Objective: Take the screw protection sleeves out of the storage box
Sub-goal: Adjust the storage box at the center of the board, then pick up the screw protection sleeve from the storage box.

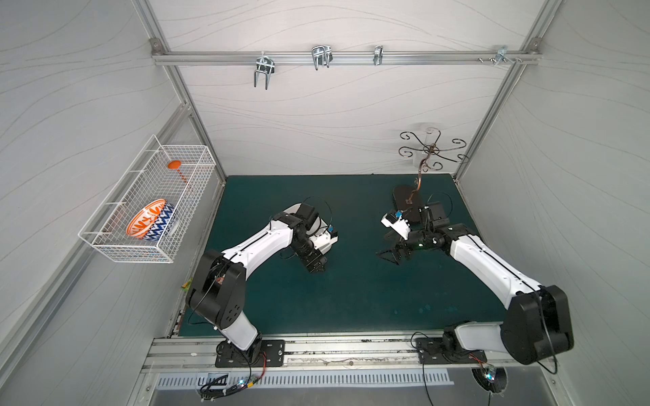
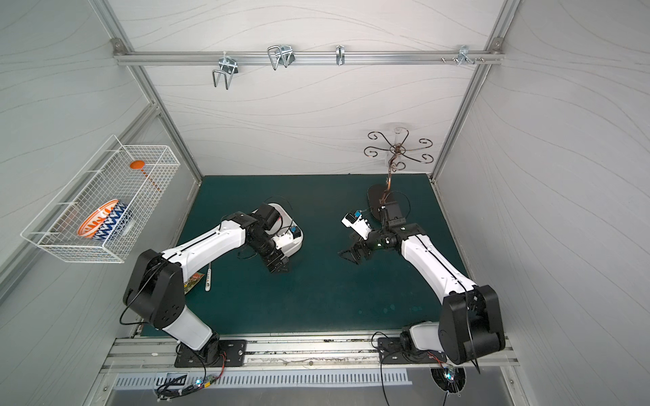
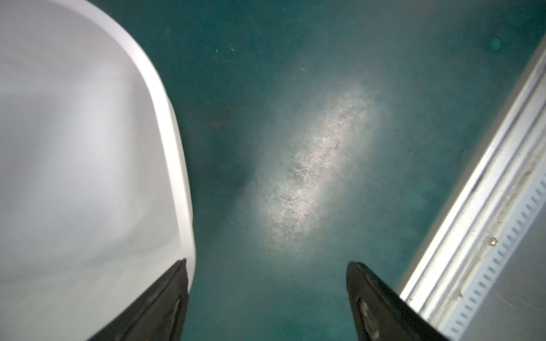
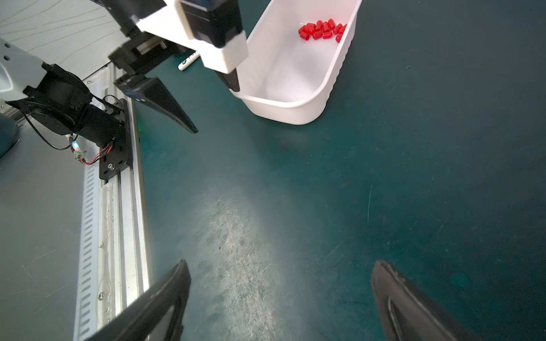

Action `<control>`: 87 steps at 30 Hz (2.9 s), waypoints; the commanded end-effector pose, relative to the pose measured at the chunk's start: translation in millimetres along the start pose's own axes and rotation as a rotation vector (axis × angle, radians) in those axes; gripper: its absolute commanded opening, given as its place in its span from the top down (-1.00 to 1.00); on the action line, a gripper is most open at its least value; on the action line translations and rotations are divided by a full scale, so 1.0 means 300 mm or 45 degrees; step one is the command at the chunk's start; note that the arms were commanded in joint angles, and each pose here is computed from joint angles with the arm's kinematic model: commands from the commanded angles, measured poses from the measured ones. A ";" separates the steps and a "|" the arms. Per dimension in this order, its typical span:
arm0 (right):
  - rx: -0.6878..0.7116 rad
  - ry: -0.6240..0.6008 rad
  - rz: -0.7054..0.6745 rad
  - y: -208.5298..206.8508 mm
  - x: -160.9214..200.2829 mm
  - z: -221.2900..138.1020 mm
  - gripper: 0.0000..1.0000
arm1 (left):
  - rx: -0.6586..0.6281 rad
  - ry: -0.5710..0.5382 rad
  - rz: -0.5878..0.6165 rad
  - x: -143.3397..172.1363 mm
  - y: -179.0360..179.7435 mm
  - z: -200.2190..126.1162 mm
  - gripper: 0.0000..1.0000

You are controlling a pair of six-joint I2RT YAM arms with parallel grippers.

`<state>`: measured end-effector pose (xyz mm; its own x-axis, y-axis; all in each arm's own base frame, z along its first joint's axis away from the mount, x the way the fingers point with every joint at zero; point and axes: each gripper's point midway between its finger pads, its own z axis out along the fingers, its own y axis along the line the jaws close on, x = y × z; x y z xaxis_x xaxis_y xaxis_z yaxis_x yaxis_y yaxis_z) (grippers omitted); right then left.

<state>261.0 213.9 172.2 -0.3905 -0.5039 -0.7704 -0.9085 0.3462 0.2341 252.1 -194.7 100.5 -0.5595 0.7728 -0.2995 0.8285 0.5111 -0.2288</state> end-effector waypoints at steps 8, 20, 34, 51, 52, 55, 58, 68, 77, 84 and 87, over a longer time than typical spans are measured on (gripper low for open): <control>0.016 0.008 -0.019 0.008 -0.019 -0.019 -0.98 | -0.447 -0.093 -0.219 -0.047 0.331 -0.214 -0.51; 0.052 0.070 -0.023 -0.008 -0.015 0.019 -0.98 | -0.749 0.083 -0.335 -0.097 0.685 -0.109 0.11; 0.073 0.093 -0.050 -0.013 -0.007 0.026 -0.98 | -0.775 0.148 -0.296 -0.136 0.817 0.019 0.30; 0.055 0.105 -0.040 -0.013 0.007 0.037 -0.98 | -0.755 0.178 -0.336 -0.059 0.878 0.105 0.42; 0.054 0.106 -0.038 -0.013 0.008 0.038 -0.98 | -0.752 0.179 -0.339 -0.055 0.879 0.107 0.43; 0.046 0.111 -0.031 -0.014 0.012 0.043 -0.98 | -0.734 0.188 -0.350 -0.038 0.875 0.122 0.47; 0.042 0.112 -0.027 -0.015 0.012 0.045 -0.98 | -0.741 0.192 -0.346 -0.024 0.880 0.138 0.52; 0.035 0.123 -0.019 -0.016 0.020 0.052 -0.98 | -0.764 0.118 -0.347 -0.055 0.873 0.077 0.80; 0.035 0.128 -0.023 -0.018 0.022 0.053 -0.98 | -0.762 0.030 -0.333 -0.091 0.832 -0.016 0.96; 0.036 0.134 -0.024 -0.022 0.026 0.056 -0.98 | -0.697 -0.016 -0.323 -0.099 0.768 -0.054 1.00; 0.044 0.137 -0.030 -0.026 0.028 0.056 -0.98 | -0.649 -0.053 -0.331 -0.104 0.720 -0.080 1.00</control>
<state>268.1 218.2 151.7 -0.4014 -0.5810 -0.7080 -0.9032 0.3793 0.2008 460.4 -90.8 63.4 -0.7477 0.5967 -0.2913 0.5514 0.8024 0.2284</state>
